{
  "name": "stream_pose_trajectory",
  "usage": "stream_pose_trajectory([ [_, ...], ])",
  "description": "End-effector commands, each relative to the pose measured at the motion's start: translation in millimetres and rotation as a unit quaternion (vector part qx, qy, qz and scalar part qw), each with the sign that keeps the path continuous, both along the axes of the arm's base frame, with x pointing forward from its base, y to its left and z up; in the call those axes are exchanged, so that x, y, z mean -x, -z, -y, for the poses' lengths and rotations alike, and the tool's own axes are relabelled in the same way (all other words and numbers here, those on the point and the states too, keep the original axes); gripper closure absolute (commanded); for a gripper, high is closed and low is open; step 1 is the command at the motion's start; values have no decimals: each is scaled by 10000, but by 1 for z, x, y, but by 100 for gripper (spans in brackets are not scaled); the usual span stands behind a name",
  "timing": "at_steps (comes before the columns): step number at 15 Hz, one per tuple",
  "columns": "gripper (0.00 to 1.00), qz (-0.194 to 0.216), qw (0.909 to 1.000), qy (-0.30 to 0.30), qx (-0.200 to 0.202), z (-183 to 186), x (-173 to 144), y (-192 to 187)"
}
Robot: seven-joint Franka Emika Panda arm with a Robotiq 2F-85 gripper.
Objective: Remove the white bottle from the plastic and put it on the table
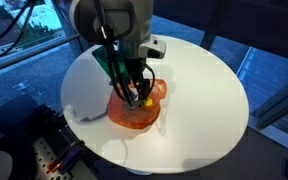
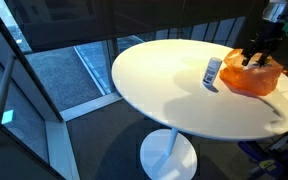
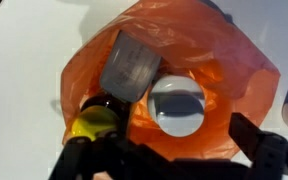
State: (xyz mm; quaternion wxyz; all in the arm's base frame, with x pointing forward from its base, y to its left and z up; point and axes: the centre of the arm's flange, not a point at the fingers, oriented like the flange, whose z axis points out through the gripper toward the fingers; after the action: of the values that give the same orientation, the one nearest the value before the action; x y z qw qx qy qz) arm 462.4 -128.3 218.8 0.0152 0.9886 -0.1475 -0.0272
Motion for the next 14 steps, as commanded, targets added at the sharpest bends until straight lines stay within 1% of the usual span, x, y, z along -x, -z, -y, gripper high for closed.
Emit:
stream_pose_trajectory([
  [1,0,-47,9994,337,84,1,4,-3],
  [5,0,-110,9983,573,76,0,7,-2],
  [12,0,-207,9971,727,56,-3,12,1],
  [13,7,-189,9970,742,54,-3,13,1],
  [14,28,-177,9970,749,54,-3,13,0],
])
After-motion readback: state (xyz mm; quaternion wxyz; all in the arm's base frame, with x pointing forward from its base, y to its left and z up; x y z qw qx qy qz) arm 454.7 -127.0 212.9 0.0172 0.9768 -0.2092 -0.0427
